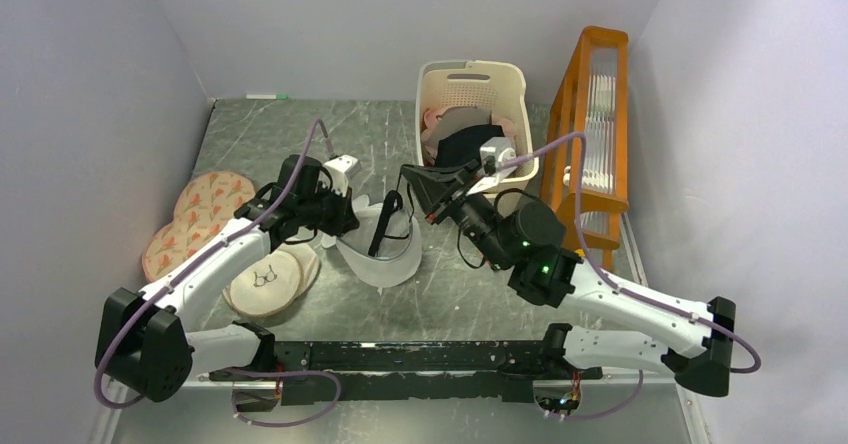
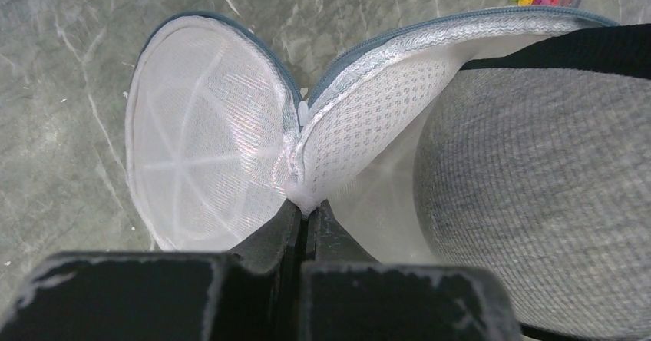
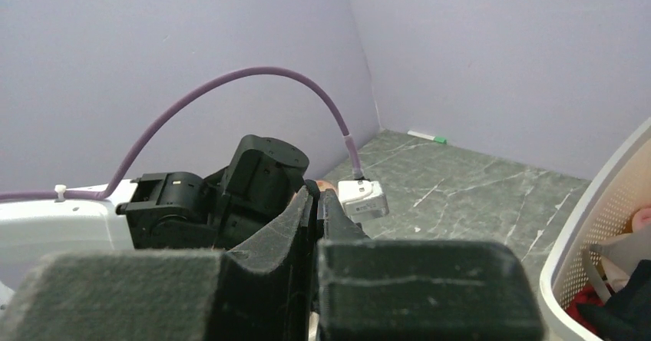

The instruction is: Unzip the laundry bag and remove the bra

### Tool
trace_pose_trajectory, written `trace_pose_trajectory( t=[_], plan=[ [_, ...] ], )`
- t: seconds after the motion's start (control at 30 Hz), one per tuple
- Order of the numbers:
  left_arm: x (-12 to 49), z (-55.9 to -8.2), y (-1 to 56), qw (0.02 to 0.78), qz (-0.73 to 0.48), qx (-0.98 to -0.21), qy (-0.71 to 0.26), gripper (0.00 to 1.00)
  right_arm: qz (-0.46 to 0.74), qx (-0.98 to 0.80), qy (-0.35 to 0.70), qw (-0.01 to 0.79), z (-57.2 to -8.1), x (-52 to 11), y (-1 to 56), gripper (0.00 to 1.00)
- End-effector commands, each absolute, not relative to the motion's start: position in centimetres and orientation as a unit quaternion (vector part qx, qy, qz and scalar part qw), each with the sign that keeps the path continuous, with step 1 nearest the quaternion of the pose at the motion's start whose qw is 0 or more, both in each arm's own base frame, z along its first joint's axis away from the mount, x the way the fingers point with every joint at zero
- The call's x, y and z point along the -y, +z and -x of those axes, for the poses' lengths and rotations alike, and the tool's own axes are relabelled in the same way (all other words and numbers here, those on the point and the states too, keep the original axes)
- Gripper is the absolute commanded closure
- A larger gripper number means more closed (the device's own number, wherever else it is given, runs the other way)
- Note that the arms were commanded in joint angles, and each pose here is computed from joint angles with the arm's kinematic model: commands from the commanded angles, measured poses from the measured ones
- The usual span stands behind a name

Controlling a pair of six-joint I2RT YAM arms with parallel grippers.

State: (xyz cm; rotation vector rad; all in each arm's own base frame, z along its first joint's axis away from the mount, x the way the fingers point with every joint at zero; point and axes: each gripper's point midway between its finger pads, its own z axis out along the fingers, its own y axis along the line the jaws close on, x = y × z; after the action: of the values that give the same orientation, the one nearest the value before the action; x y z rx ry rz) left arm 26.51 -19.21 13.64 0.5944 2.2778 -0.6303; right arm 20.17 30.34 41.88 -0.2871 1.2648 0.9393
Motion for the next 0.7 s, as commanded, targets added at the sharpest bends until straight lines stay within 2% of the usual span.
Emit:
trace_pose_trajectory(
  t=[0.0,0.37,0.53,0.67],
  plan=[
    [20.1,-26.6,14.1,0.345,-0.245,-0.869,-0.257,0.93,0.126,-0.548,0.427,0.708,-20.5,-31.1,44.2,1.00],
    [20.5,-26.3,12.7,0.316,-0.253,-0.878,-0.254,0.93,0.123,-0.500,0.450,0.730,-19.8,-31.0,49.2,1.00],
    [20.1,-26.3,12.7,0.322,-0.249,-0.881,-0.243,0.93,0.110,-0.496,0.463,0.726,-19.2,-29.7,48.9,1.00],
    [20.3,-26.3,12.8,0.322,-0.252,-0.880,-0.243,0.89,0.080,-0.500,0.452,0.734,-19.2,-27.3,47.8,1.00]
  ],
)
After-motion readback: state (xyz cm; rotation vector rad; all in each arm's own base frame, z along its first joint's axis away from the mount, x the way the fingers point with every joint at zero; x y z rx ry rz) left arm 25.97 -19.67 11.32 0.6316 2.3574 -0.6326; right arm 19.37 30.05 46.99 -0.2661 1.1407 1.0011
